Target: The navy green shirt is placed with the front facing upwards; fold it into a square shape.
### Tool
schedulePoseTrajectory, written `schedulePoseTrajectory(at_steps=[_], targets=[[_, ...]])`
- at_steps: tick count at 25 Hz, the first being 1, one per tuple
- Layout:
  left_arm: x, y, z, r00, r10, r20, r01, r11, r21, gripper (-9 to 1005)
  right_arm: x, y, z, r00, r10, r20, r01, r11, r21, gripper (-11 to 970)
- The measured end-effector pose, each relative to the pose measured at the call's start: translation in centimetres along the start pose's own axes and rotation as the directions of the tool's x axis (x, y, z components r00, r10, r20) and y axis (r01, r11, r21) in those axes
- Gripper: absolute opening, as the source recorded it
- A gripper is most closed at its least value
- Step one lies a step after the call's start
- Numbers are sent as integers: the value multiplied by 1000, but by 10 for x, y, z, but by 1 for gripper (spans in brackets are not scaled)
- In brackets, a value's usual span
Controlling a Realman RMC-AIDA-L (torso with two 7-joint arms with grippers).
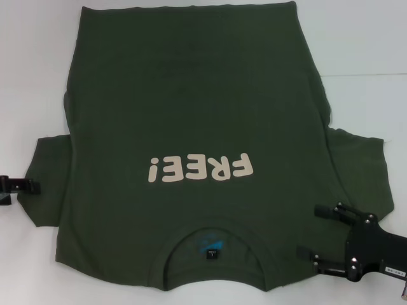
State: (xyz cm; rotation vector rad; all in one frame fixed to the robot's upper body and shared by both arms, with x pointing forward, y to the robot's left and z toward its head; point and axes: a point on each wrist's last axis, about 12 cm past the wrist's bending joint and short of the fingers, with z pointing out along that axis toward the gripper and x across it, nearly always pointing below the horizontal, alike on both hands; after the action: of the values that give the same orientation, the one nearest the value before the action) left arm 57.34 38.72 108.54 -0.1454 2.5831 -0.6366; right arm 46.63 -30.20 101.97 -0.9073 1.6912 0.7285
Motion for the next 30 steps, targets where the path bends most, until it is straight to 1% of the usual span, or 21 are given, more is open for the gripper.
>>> schedulePoseTrajectory(at_steps=[16,30], targets=[[1,-1,3,1000,-11,2,11,1000,-2,796,0,0,1,1000,5,-13,-5,1000,-12,928],[1,-10,10,1000,-24,-18,25,999,33,783,1,0,2,1000,4,-22,-4,1000,-11,927]])
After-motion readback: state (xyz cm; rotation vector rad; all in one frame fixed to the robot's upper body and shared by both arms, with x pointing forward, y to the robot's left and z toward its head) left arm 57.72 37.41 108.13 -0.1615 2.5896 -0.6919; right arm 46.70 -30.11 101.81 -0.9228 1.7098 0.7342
